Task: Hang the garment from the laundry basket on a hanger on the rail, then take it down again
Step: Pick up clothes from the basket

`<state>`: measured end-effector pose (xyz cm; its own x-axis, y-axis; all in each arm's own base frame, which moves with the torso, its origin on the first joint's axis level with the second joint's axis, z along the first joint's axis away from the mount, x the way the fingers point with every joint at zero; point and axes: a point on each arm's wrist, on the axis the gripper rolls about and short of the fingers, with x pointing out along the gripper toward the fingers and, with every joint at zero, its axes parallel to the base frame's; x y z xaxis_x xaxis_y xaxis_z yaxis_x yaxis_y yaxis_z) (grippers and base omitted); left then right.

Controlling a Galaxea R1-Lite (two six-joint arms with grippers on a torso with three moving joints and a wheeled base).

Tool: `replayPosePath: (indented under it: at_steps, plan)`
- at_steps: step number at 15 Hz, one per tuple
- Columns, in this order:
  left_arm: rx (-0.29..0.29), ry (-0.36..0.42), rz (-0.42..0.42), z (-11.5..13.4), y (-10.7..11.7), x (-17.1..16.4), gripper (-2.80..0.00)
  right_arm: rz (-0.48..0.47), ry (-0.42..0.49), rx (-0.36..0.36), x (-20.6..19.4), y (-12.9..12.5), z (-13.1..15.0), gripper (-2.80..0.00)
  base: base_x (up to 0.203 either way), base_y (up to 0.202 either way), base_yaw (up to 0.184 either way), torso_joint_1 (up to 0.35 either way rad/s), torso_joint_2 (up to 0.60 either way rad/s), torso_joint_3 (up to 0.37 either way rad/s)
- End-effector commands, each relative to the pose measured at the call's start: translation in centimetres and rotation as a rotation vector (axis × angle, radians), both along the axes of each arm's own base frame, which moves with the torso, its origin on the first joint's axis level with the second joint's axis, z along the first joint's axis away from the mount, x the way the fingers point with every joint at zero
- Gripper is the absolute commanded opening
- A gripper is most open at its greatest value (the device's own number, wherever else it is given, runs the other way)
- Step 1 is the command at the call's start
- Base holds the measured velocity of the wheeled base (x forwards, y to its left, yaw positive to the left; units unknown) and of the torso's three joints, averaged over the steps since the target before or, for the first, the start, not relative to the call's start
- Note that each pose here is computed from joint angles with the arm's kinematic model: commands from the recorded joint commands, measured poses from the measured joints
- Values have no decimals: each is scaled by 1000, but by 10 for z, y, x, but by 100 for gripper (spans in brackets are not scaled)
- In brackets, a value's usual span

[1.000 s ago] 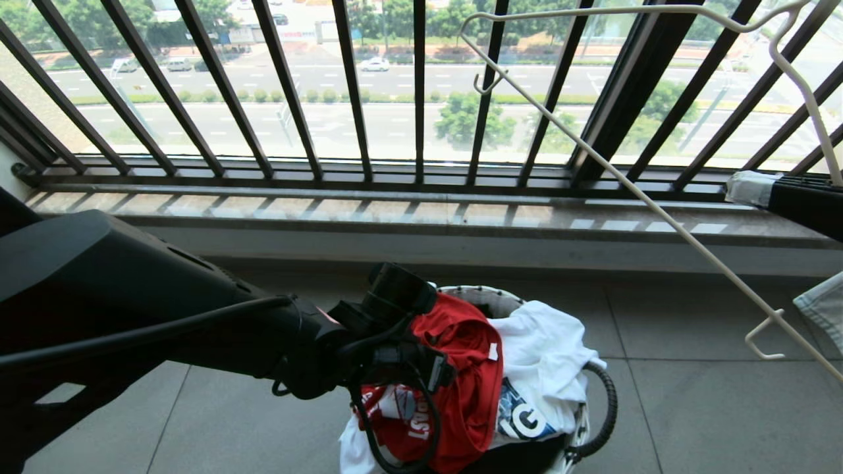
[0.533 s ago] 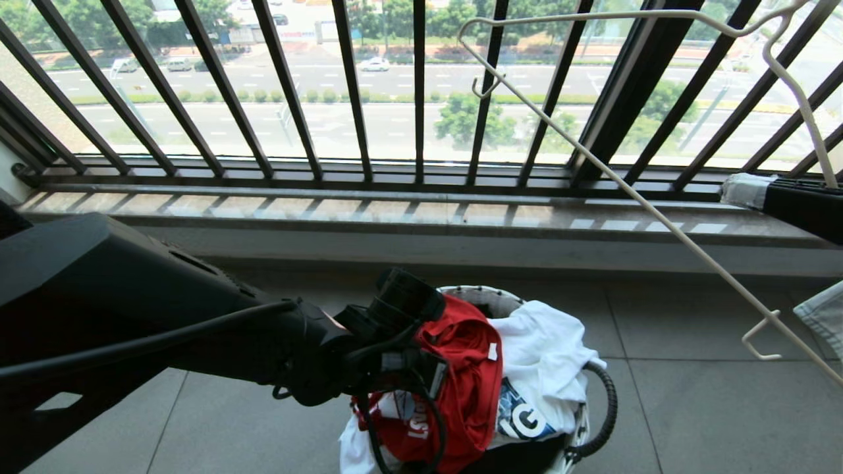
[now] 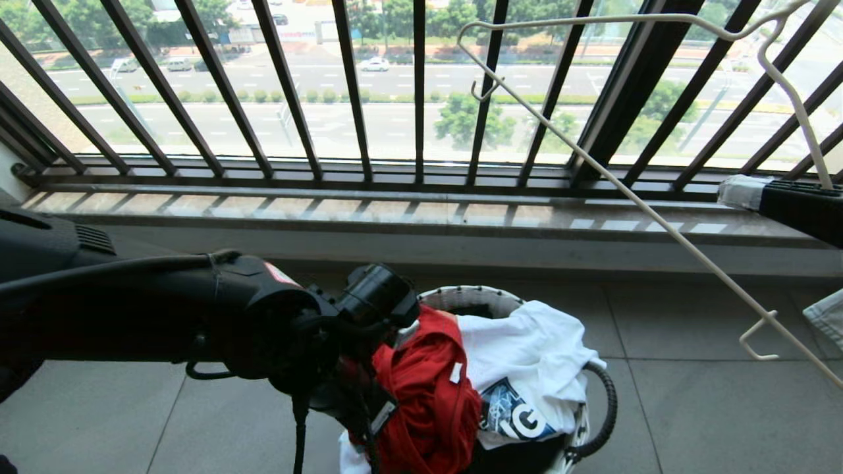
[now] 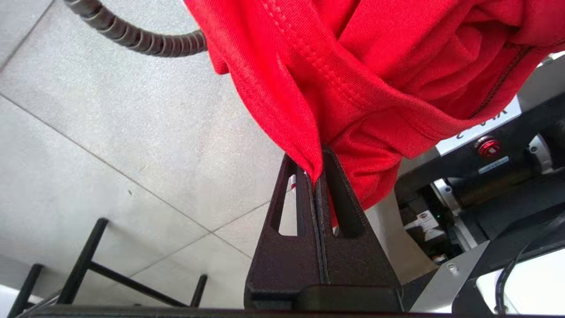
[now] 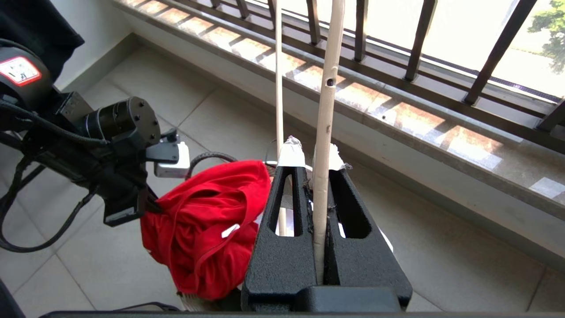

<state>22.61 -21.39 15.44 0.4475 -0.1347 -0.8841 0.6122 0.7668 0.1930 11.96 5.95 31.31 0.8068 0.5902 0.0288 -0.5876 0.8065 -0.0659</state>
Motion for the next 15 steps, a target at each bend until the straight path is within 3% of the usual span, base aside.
replayPosePath:
  at_steps: [1, 2, 7, 9, 11, 12, 15]
  plan:
    - [67, 16, -30, 14, 16, -16, -280, 1, 3, -1, 1, 1, -1, -280, 0, 0, 0, 0, 0, 0]
    - [118, 48, -78, 11, 17, -21, -280, 2, 3, -2, 2, 1, 0, -280, 0, 0, 0, 0, 0, 0]
    - [213, 149, -122, -33, -10, -18, -280, 1, 8, -3, 3, 1, -1, -280, 0, 0, 0, 0, 0, 0]
    - [212, 158, -102, -53, -24, -15, -280, -1, 6, -3, 3, 1, -1, -280, 0, 0, 0, 0, 0, 0]
    - [203, 154, -93, -56, -27, -13, -280, -1, 5, -2, 2, 1, 0, -280, 0, 0, 0, 0, 0, 0]
    - [203, 154, -93, -57, -27, -13, 0, -1, 7, -3, 3, 1, -1, -280, 0, 0, 0, 0, 0, 0]
    - [179, 133, -89, -47, -25, -15, 0, 0, 6, -3, 2, 1, -1, -280, 0, 0, 0, 0, 0, 0]
